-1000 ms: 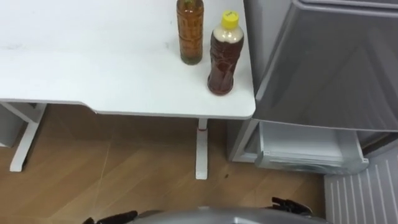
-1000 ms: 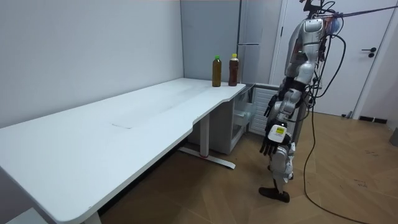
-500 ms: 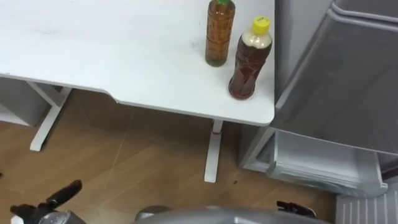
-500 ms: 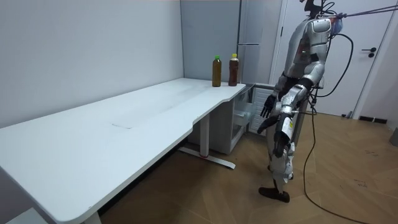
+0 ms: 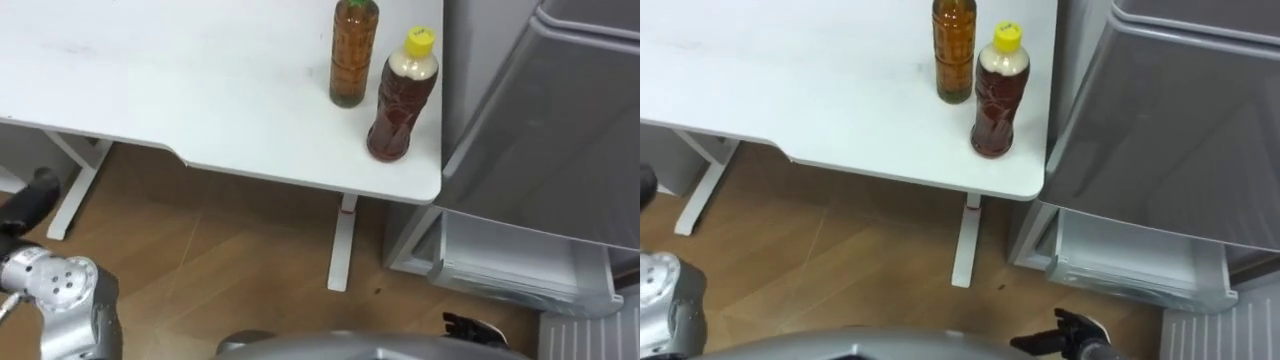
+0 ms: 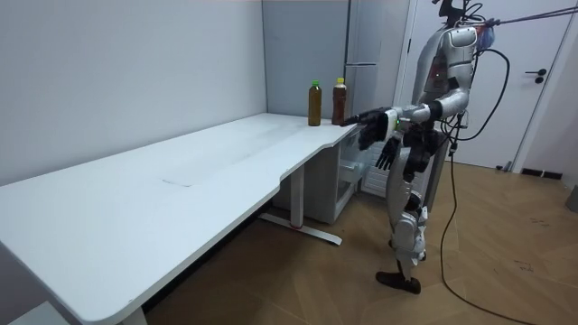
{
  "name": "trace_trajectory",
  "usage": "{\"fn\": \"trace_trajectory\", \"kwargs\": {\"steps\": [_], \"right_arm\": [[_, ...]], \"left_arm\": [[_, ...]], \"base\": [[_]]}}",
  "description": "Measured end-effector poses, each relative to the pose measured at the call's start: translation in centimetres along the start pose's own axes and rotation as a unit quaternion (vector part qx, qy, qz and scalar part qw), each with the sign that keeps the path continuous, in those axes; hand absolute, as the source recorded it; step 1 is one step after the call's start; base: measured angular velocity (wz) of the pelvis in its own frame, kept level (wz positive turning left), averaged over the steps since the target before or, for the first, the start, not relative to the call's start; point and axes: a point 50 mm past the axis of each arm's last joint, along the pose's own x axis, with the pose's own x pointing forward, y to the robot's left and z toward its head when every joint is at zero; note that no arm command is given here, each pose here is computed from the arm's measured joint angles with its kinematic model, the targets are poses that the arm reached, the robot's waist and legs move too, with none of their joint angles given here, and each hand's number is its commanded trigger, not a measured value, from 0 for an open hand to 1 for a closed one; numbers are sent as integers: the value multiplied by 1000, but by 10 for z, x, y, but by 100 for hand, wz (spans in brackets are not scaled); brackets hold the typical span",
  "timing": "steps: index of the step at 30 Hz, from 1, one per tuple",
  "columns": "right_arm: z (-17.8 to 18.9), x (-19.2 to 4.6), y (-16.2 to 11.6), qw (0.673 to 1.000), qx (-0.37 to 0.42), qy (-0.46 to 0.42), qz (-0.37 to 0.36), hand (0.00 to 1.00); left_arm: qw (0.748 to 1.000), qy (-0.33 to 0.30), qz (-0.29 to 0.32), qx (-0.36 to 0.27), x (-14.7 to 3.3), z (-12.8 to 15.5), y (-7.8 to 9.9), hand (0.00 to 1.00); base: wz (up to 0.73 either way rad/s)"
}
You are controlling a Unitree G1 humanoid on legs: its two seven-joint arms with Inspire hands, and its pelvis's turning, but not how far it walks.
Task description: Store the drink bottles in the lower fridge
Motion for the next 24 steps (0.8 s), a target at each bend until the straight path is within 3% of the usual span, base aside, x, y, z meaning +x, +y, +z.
{"fn": "trace_trajectory", "kwargs": {"steps": [11, 16, 24], "right_arm": [[-9, -2, -2, 999, 53, -5, -2, 0], [-15, -4, -5, 995, 97, -3, -9, 0], [-11, -3, -7, 991, 133, -6, -8, 0]], "left_arm": [[979, -128, -91, -128, -10, 74, -22, 0], [948, -191, -178, -180, -22, 111, -40, 0], [900, -222, -324, -190, -43, 131, -72, 0]], "base": [[-6], [-3], [-6]]}}
